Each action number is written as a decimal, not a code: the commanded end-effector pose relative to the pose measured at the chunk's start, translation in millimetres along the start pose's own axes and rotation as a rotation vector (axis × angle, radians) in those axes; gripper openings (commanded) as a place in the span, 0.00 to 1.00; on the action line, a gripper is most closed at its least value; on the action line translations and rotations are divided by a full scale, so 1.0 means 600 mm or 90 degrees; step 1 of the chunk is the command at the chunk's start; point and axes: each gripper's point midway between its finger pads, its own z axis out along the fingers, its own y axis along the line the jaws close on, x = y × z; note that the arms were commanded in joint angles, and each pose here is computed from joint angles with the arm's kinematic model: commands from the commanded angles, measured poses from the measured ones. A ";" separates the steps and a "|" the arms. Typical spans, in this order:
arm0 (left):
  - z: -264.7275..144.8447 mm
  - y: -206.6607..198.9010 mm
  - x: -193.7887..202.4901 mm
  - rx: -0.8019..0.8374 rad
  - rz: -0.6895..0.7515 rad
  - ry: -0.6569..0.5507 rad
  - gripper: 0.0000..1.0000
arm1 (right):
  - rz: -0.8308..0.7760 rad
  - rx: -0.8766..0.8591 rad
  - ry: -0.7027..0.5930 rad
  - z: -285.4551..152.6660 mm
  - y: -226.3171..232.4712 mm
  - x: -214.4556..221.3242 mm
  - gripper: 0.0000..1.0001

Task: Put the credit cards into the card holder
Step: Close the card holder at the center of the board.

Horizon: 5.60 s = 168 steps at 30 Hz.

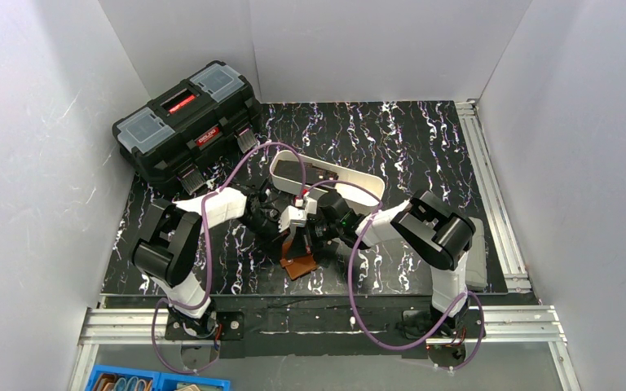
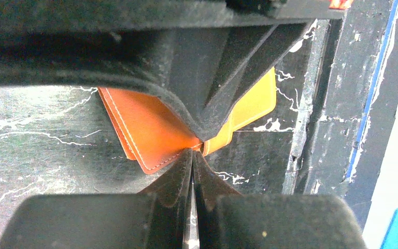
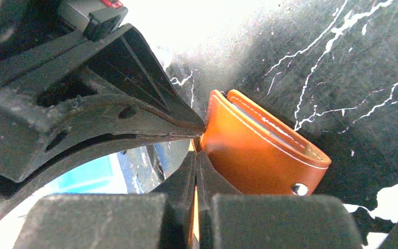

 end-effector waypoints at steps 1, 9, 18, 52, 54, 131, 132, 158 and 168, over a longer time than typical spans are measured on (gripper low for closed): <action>0.001 -0.023 0.018 0.018 0.008 0.025 0.00 | -0.032 -0.007 -0.043 -0.003 0.008 -0.033 0.01; 0.002 -0.026 0.019 0.023 0.017 0.027 0.00 | -0.029 0.086 -0.035 -0.017 -0.040 -0.025 0.01; -0.001 -0.027 0.015 0.024 0.034 0.022 0.00 | -0.046 0.174 -0.007 -0.021 -0.081 -0.023 0.01; 0.016 -0.022 -0.021 -0.010 0.102 0.014 0.02 | 0.088 0.112 0.049 -0.011 -0.130 0.038 0.01; 0.019 -0.008 -0.021 -0.028 0.098 0.024 0.01 | 0.086 0.113 0.048 -0.011 -0.129 0.036 0.04; 0.039 0.003 -0.085 -0.080 0.207 0.043 0.00 | 0.081 0.248 -0.106 -0.142 -0.109 -0.013 0.39; 0.038 0.003 -0.088 -0.080 0.209 0.041 0.00 | 0.079 0.246 -0.104 -0.140 -0.107 -0.013 0.38; 0.045 -0.024 -0.103 -0.063 0.193 0.035 0.00 | 0.067 0.255 -0.086 -0.116 -0.093 -0.010 0.35; -0.030 0.009 -0.074 -0.131 0.137 0.076 0.00 | 0.064 0.260 -0.084 -0.116 -0.096 -0.008 0.35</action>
